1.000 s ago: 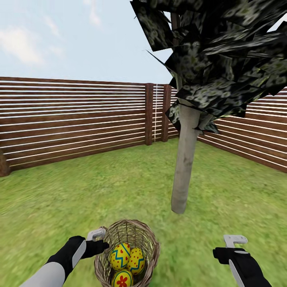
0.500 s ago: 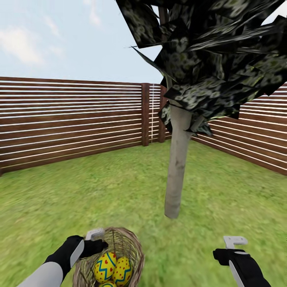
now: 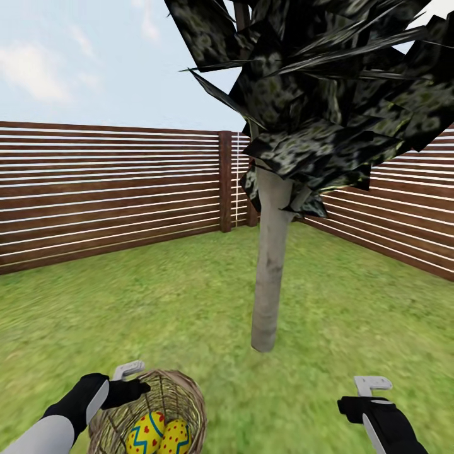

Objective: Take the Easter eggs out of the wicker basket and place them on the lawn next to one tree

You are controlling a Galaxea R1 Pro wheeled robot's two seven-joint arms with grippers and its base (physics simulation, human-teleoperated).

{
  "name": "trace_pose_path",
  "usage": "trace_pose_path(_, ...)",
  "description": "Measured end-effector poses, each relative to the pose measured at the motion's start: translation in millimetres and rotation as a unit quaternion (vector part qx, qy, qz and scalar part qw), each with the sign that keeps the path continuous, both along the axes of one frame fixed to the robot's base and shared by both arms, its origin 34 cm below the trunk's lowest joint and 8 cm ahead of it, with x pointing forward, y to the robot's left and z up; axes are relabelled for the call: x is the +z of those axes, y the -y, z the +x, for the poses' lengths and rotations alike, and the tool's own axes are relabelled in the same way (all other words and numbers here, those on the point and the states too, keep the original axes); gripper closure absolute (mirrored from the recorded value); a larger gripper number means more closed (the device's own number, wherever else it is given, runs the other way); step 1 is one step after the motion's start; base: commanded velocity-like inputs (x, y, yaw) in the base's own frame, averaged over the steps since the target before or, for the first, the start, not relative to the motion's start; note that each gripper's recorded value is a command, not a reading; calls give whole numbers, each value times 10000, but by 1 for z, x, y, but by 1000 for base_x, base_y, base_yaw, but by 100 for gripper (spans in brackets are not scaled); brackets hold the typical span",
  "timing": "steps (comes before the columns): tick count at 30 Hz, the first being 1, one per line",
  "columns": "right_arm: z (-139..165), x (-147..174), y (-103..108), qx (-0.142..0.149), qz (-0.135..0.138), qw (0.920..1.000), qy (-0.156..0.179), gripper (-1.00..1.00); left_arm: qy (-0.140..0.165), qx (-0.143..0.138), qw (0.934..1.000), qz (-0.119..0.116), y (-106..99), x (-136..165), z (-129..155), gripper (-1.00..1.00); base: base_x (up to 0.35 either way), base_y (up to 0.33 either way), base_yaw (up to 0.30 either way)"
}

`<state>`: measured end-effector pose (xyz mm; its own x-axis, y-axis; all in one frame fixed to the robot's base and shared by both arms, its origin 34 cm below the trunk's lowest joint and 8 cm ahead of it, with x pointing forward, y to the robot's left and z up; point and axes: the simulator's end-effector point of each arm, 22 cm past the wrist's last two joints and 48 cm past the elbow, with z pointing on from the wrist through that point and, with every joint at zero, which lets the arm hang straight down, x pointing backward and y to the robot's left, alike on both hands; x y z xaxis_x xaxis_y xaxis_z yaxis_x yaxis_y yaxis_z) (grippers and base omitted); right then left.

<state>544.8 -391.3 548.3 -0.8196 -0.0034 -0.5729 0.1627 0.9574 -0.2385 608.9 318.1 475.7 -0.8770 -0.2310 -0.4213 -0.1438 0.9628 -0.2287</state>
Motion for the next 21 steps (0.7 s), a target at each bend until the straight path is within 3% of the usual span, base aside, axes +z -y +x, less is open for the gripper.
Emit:
trace_pose_path(9, -6, -10, 0, -14, 14, 9999, -130, -100, -2, -5, 10000, 1, 1, -1, 0, -100, -9, -56, 0)
trace_pose_path(18, -13, -21, 0, -35, 37, 9996, -267, -100, -34, -13, 10000, -44, 6, -2, -2, -100, -222, -215, 0)
trace_pose_path(21, -14, -22, 0, -41, 34, 9996, -286, -100, -27, -8, 10000, -48, 6, -2, -2, -100, 32, -288, 0)
